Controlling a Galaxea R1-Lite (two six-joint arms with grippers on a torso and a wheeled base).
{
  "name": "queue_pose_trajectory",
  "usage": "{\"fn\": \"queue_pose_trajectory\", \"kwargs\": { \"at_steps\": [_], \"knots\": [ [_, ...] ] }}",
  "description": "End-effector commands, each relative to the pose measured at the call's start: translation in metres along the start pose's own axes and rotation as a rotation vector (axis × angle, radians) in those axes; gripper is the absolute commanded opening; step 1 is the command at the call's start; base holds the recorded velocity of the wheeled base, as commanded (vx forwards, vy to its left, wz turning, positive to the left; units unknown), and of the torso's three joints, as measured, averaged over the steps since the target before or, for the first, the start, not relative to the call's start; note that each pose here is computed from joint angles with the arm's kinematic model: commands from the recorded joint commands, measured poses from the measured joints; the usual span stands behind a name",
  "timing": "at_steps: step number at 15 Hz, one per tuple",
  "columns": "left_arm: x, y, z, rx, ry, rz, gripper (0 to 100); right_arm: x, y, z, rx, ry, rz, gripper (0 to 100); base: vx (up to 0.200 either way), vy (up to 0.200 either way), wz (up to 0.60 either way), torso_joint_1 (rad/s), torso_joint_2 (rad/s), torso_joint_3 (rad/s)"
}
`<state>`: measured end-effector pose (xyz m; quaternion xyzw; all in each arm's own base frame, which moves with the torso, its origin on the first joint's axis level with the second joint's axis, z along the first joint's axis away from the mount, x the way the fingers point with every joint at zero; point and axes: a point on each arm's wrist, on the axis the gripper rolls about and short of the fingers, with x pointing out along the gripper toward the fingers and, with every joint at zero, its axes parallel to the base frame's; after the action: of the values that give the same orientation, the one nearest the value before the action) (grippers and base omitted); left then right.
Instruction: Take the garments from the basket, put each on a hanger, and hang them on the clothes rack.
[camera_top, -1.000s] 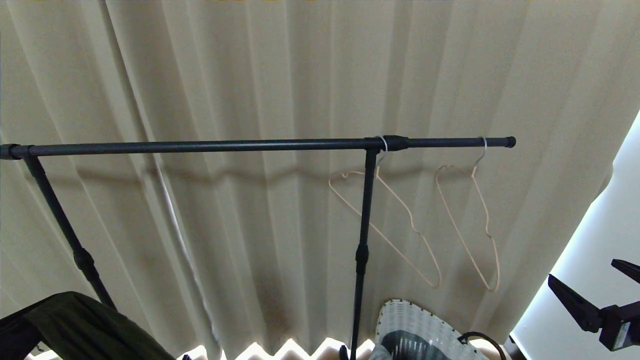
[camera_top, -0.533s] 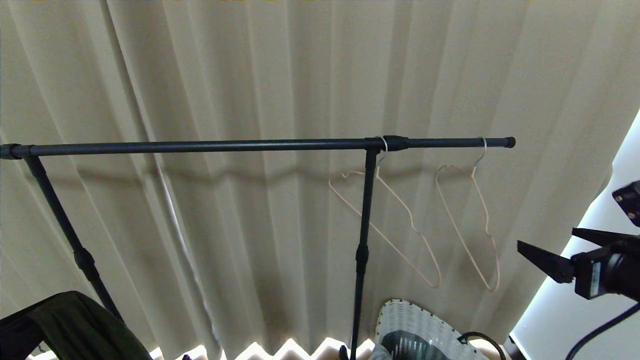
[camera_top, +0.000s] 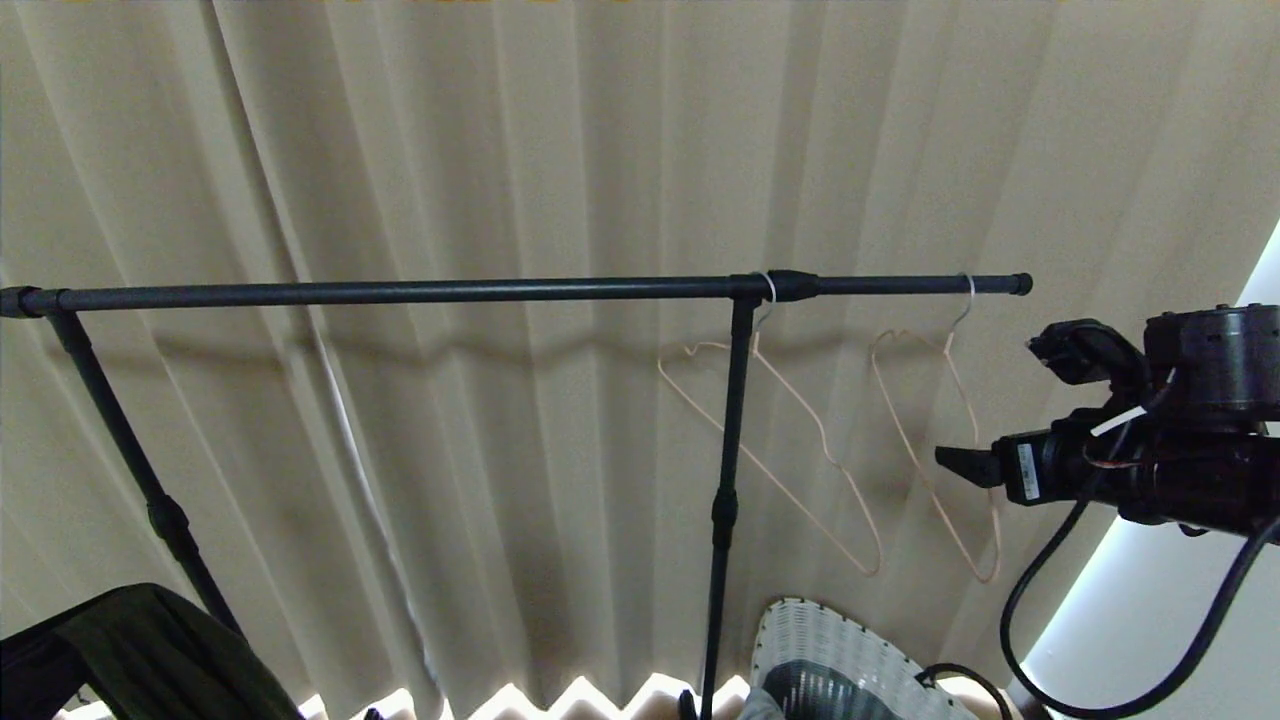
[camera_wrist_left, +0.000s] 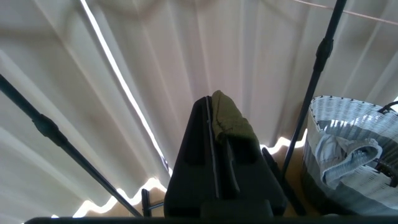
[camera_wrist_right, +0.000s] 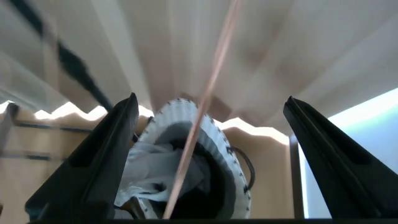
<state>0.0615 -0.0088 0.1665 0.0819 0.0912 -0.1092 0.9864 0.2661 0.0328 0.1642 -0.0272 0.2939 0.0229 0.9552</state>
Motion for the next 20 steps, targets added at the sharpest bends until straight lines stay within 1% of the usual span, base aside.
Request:
{"fn": "queue_pose_trajectory", "kwargs": {
  "at_steps": [1, 5, 10, 12, 15, 16, 20],
  "knots": [
    [0.0, 0.0, 0.0, 0.001, 0.001, -0.002, 0, 0.031, -0.005, -0.007, 0.011, 0.074, -0.026, 100, 0.0, 0.0, 0.0, 0.0, 0.0, 0.0],
    [0.0, 0.0, 0.0, 0.001, -0.001, -0.001, 0, 0.041, -0.005, -0.004, 0.014, 0.082, -0.032, 100, 0.0, 0.0, 0.0, 0.0, 0.0, 0.0],
    [-0.002, 0.0, 0.0, 0.009, -0.01, -0.001, 0, 0.041, -0.004, 0.004, 0.014, 0.053, -0.029, 100, 0.0, 0.0, 0.0, 0.0, 0.0, 0.0],
    [-0.002, -0.001, 0.0, 0.023, -0.009, -0.003, 0, 0.042, -0.005, 0.003, 0.015, 0.057, -0.031, 100, 0.0, 0.0, 0.0, 0.0, 0.0, 0.0],
    [-0.002, -0.001, 0.0, 0.025, -0.013, -0.002, 0, 0.048, -0.004, 0.0, 0.015, 0.074, -0.031, 100, 0.0, 0.0, 0.0, 0.0, 0.0, 0.0],
    [-0.003, -0.001, 0.0, 0.026, -0.015, -0.002, 0, 0.05, -0.004, 0.0, 0.015, 0.079, -0.03, 0, 0.0, 0.0, 0.0, 0.0, 0.0, 0.0],
    [-0.003, -0.001, 0.0, 0.034, -0.015, -0.002, 0, 0.048, -0.003, 0.003, 0.015, 0.065, -0.028, 0, 0.0, 0.0, 0.0, 0.0, 0.0, 0.0]
  ]
}}
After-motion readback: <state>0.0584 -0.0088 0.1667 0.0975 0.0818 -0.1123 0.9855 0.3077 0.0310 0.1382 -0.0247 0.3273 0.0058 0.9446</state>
